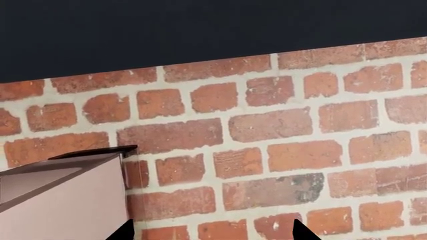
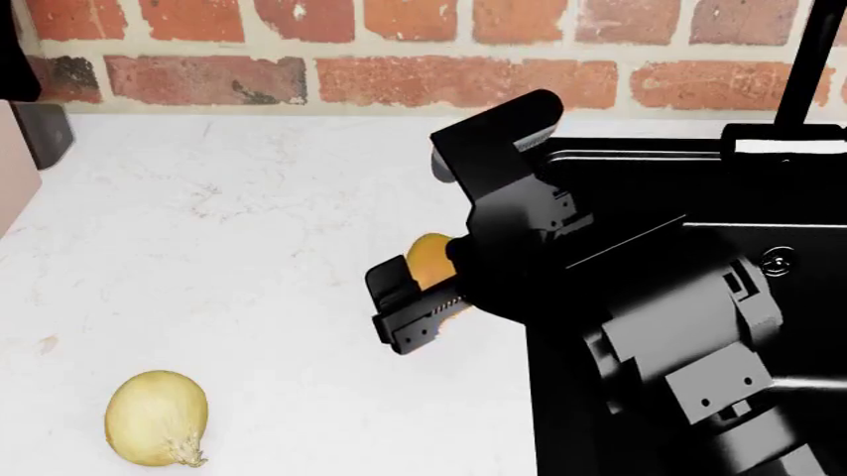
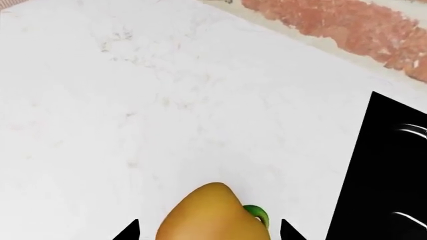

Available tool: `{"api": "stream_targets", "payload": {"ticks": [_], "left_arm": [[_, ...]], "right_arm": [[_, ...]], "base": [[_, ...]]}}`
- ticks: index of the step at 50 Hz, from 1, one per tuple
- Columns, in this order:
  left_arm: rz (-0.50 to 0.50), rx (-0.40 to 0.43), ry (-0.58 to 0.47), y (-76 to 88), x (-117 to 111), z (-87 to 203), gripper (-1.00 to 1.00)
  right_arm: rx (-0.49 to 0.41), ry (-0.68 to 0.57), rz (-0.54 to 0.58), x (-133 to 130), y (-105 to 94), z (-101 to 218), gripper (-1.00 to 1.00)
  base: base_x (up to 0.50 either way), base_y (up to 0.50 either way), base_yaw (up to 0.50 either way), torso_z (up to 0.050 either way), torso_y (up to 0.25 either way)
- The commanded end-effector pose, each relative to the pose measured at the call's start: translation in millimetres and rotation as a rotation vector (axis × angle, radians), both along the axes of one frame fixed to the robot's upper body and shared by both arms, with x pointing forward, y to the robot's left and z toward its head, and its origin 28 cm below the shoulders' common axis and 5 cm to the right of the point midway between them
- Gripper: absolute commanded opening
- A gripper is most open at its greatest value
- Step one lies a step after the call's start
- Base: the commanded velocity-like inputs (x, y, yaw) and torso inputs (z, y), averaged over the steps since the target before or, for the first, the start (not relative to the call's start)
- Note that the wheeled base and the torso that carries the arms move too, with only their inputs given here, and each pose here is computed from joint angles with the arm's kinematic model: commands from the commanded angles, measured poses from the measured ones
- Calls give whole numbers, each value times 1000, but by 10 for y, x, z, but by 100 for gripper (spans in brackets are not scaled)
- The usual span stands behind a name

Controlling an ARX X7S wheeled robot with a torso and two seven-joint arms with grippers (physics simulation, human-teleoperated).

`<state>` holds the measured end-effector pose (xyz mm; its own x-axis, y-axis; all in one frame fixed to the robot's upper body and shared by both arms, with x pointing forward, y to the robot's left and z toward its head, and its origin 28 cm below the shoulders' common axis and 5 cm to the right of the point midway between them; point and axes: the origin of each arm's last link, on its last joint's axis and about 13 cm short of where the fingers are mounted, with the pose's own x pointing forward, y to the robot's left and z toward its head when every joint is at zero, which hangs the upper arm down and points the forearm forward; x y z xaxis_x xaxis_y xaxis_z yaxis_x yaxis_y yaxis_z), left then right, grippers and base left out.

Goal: Place the avocado, onion, tomato and bell pepper on the cutting board.

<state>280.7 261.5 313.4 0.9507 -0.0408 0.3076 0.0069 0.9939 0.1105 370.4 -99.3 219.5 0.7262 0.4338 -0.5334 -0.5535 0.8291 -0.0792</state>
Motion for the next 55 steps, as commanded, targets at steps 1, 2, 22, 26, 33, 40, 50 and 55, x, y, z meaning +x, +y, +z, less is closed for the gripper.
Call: {"api": "stream_targets", "payload": {"ticks": [1,2,22,26,33,40,50,55], "left_arm": [[1,-1,1,6,-2,-12,100],[1,0,1,6,-2,-13,100],[-1,1,7,-1,-4,-43,100],[-1,2,7,-1,-3,-44,100],[-1,3,6,-1,-8,-43,100],[-3,7,9,-1,-13,-33,100],[-9,14,7,-15,-29,-8,100],[-10,18,5,-20,-42,9,100]], "right_arm": [[-7,16,0,8,2,-76,100],[-7,17,-2,9,0,-83,100],[-12,37,1,-10,10,-172,100],[-13,32,7,-24,8,-173,-100],[-11,18,12,-63,-2,-129,-100],[-3,-44,32,-191,-29,128,-100],[18,-162,28,-369,-124,547,-100],[28,-197,25,-435,-155,660,-100]], "base": [[0,0,0,0,0],[0,0,0,0,0],[0,0,0,0,0],[0,0,0,0,0],[2,0,1,0,0],[0,0,1,0,0],[0,0,1,0,0],[0,0,1,0,0]]}}
